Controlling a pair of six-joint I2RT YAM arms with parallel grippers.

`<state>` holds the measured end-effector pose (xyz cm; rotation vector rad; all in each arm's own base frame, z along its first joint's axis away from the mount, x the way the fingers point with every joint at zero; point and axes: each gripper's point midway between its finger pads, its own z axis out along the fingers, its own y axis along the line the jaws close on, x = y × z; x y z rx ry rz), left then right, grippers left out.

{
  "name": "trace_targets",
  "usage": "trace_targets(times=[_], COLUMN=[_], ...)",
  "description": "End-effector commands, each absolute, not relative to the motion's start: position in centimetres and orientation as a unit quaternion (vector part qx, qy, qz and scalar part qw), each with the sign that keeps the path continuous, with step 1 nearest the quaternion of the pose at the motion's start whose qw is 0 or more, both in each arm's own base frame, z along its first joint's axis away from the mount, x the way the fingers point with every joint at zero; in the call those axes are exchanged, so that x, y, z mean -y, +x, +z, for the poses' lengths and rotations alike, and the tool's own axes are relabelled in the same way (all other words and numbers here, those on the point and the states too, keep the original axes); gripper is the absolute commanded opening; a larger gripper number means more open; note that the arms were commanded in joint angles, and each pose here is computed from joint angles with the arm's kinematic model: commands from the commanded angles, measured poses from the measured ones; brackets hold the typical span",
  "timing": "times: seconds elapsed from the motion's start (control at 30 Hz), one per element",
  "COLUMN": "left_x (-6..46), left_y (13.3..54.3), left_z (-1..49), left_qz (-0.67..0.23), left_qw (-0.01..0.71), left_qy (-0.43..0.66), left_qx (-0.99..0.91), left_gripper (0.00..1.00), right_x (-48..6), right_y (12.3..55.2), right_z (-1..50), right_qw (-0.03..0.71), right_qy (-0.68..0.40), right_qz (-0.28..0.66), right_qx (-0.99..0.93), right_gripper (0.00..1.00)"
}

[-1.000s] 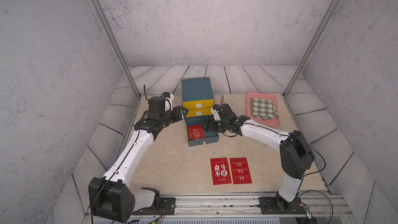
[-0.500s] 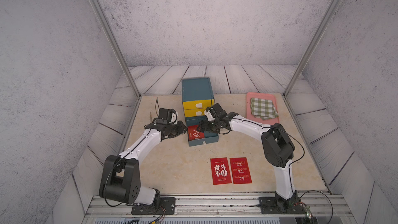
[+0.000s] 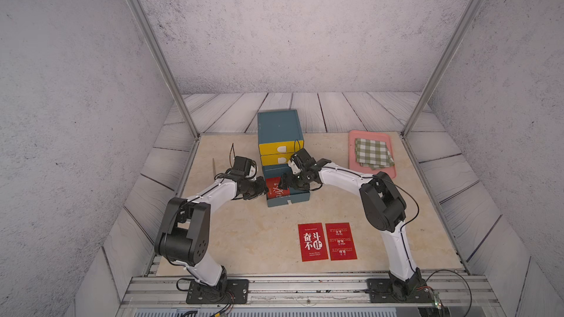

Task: Take the postcards out of the drawer
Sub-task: Pick up the postcard from the drawer.

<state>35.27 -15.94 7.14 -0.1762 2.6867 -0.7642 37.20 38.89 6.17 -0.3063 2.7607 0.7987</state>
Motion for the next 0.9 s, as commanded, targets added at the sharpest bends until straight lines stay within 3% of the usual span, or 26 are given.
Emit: trace_targets(times=[0.0, 0.87], left_x=[16.5, 17.2], left_y=[36.1, 36.6], left_z=[7.8, 7.2], left_qz=[-0.269, -0.260], left_qw=[0.183, 0.171], left_qy=[-0.043, -0.015], left_qx=[-0.944, -0.950], left_gripper=[0.19, 0.13], right_x=[-38.4, -40.0], right_y=[36.9, 36.0], right_z=[3.5, 0.5], right_qw=[0.102, 0.072], right_qy=[-0.098, -0.084], right_qz=[0.243, 0.247], right_qx=[-0.960, -0.963], right_gripper=[0.84, 0.84])
